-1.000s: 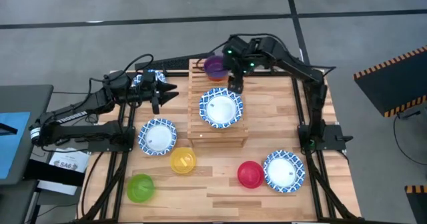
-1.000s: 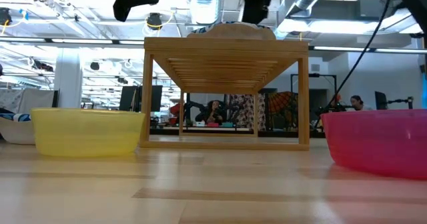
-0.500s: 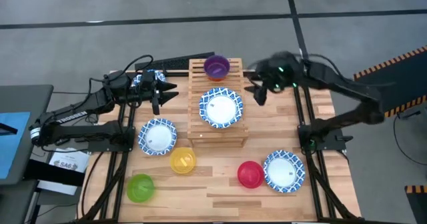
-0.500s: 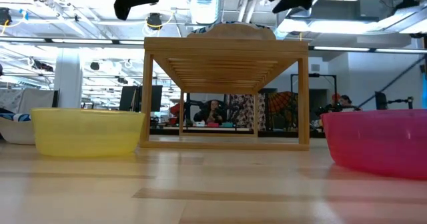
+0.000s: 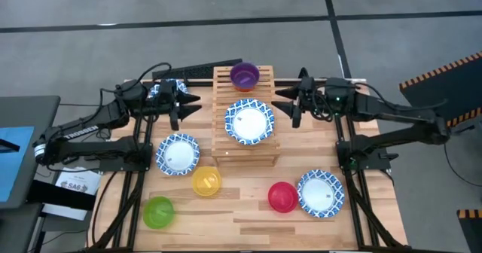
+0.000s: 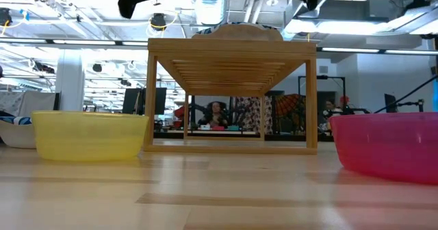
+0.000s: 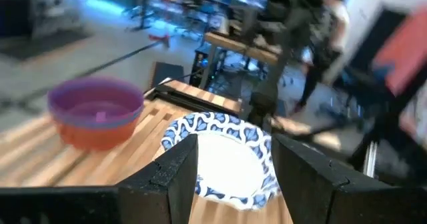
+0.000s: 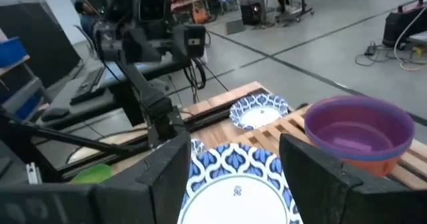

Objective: Place and stack bowls onto a shelf
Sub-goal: Stack the blue patterned bowl on top of the blue patterned bowl on the shelf

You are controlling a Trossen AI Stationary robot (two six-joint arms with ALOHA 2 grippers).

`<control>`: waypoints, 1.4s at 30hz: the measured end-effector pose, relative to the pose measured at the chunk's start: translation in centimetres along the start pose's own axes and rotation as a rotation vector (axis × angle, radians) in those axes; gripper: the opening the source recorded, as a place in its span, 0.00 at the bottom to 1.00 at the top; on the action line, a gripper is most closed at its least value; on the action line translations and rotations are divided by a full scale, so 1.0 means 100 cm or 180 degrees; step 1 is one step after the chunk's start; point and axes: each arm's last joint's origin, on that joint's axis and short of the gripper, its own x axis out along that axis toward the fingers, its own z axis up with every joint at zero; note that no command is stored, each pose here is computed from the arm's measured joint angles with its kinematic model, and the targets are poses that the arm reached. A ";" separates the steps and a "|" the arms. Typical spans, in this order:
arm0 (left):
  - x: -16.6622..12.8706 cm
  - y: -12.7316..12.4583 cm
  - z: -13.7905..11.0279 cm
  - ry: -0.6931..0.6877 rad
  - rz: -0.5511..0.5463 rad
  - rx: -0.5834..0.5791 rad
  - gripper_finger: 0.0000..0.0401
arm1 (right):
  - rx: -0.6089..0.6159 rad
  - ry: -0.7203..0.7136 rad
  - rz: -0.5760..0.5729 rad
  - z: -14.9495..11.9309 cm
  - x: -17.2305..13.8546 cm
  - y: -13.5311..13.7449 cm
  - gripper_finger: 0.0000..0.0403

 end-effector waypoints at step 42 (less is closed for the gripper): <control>0.067 0.214 -0.120 0.4266 0.2906 -0.0869 0.43 | -0.0023 0.0469 -0.0165 -0.017 0.011 -0.008 0.63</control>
